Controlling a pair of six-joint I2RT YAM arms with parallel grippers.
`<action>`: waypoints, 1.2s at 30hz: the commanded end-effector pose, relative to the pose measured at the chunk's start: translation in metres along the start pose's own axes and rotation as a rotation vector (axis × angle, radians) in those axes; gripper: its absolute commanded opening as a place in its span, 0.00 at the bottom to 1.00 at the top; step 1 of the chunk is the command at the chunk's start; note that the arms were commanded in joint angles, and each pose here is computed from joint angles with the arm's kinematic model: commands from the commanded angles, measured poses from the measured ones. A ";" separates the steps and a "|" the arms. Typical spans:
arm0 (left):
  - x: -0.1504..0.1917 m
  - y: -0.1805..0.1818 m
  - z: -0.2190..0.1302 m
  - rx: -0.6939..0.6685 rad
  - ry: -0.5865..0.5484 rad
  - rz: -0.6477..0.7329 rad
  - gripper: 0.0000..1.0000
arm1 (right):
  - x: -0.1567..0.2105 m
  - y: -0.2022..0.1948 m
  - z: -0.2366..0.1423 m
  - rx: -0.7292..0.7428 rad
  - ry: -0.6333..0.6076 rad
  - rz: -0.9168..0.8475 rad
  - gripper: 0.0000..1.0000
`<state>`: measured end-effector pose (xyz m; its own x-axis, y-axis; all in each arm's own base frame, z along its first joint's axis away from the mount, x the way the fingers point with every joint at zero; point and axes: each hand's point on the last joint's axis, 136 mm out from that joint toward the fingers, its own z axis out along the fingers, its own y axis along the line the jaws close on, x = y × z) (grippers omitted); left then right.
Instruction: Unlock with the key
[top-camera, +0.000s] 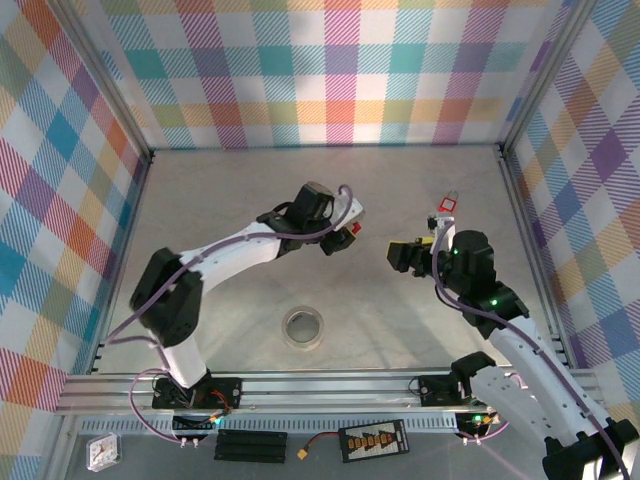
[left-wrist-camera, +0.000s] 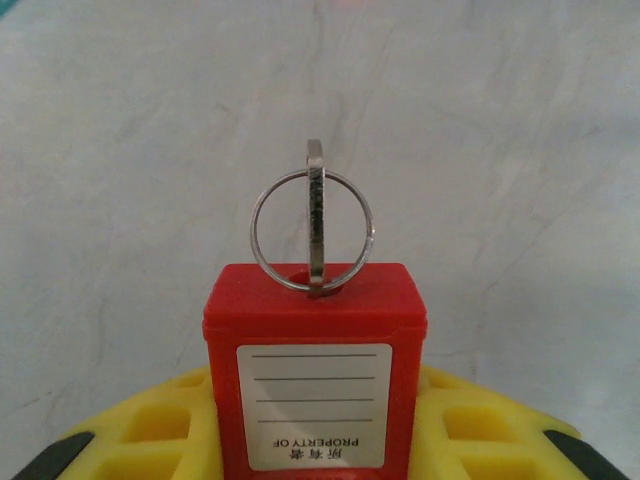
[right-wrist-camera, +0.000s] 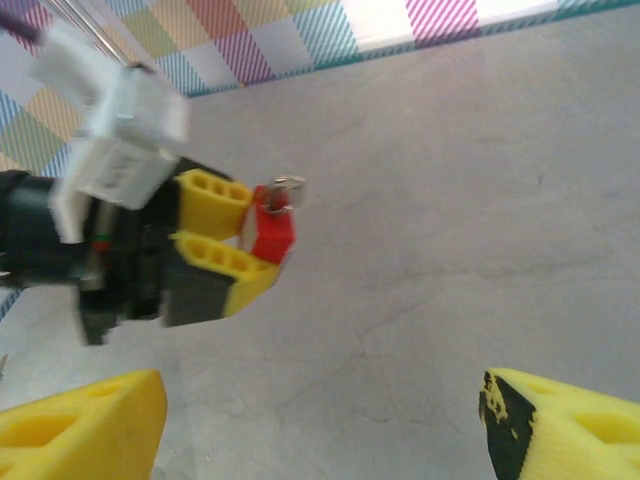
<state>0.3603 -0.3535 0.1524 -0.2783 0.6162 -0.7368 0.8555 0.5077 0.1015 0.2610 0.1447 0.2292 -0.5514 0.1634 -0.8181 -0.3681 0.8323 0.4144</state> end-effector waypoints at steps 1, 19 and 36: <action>-0.010 0.009 0.019 -0.028 0.008 0.122 0.00 | 0.001 0.004 -0.006 -0.016 0.023 0.038 0.82; 0.024 -0.030 0.105 -0.062 0.076 0.336 0.00 | 0.011 -0.005 -0.019 -0.008 0.019 0.079 0.83; 0.096 -0.096 0.068 0.346 0.338 0.566 0.16 | 0.004 -0.010 -0.028 0.027 0.035 0.130 0.84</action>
<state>0.3138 -0.4086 0.0337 0.1185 0.8762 -0.4673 0.9638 0.0118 0.2665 0.2421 0.1225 0.2166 -0.6315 0.2362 -0.7385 -0.2651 0.8293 0.4919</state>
